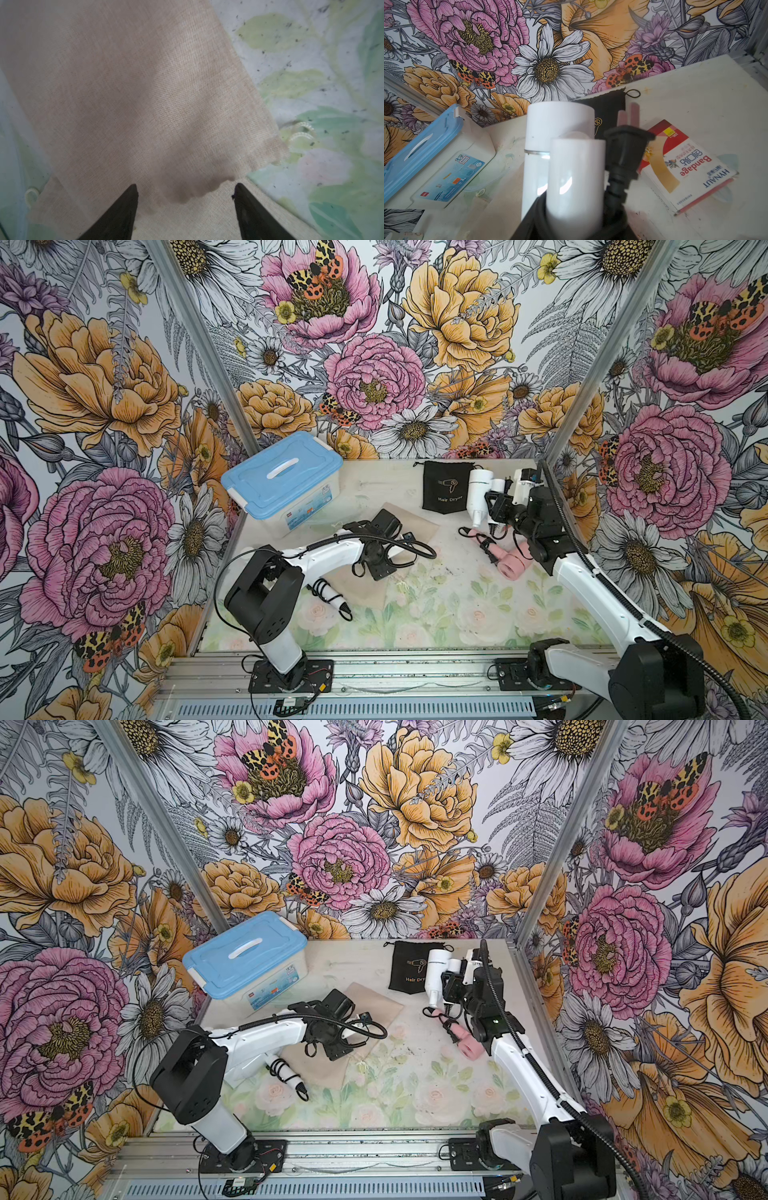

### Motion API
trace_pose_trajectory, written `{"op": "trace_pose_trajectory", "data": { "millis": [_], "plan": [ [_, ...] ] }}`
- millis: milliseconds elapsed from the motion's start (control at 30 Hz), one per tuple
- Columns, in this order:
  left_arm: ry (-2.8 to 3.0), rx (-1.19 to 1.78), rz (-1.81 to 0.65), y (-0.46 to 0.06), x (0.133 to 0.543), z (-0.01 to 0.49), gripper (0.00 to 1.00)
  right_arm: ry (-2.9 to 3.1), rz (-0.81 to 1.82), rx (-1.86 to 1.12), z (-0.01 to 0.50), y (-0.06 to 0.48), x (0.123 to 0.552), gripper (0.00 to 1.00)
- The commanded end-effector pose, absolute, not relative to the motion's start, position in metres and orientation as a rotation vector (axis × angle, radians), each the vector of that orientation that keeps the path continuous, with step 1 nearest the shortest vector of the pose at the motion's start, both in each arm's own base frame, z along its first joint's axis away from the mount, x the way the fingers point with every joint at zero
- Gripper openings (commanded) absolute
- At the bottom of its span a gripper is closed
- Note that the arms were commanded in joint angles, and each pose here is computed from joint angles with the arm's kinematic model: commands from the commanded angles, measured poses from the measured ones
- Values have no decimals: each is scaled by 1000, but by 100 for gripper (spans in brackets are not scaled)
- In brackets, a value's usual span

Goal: Pack away hair dryers
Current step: Pick up the drawstring bag from the center of the board.

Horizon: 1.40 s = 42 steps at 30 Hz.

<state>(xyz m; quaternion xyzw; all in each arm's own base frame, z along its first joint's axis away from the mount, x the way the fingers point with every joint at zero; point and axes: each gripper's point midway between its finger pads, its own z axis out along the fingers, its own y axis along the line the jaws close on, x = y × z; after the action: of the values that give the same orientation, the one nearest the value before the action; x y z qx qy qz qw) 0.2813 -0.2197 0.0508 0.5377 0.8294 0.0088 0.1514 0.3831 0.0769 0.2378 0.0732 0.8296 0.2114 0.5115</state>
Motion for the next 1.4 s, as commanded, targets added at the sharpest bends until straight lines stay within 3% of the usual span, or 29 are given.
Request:
{"op": "trace_pose_trajectory", "data": {
  "millis": [0,167,267,433,700,933,1167,1367],
  "plan": [
    [2353,1560,9,-224,287,42,73,1898,539,162,262,78,392,22],
    [2378,1561,3,-223,288,34,71,1903,547,164,259,78,395,22],
    [2393,1551,-1,-222,290,31,65,1903,552,166,259,78,397,22],
    [2404,1509,-31,-227,295,35,37,1906,550,171,257,76,398,22],
    [2350,1417,-111,-244,309,70,0,1904,547,179,258,72,400,22],
    [2323,1163,-127,-238,356,148,0,1905,538,188,259,68,403,22],
    [2297,809,62,-198,427,227,0,1911,553,175,263,72,409,22],
    [2273,675,81,-190,439,280,0,1924,583,156,260,79,411,22]
  ]
}}
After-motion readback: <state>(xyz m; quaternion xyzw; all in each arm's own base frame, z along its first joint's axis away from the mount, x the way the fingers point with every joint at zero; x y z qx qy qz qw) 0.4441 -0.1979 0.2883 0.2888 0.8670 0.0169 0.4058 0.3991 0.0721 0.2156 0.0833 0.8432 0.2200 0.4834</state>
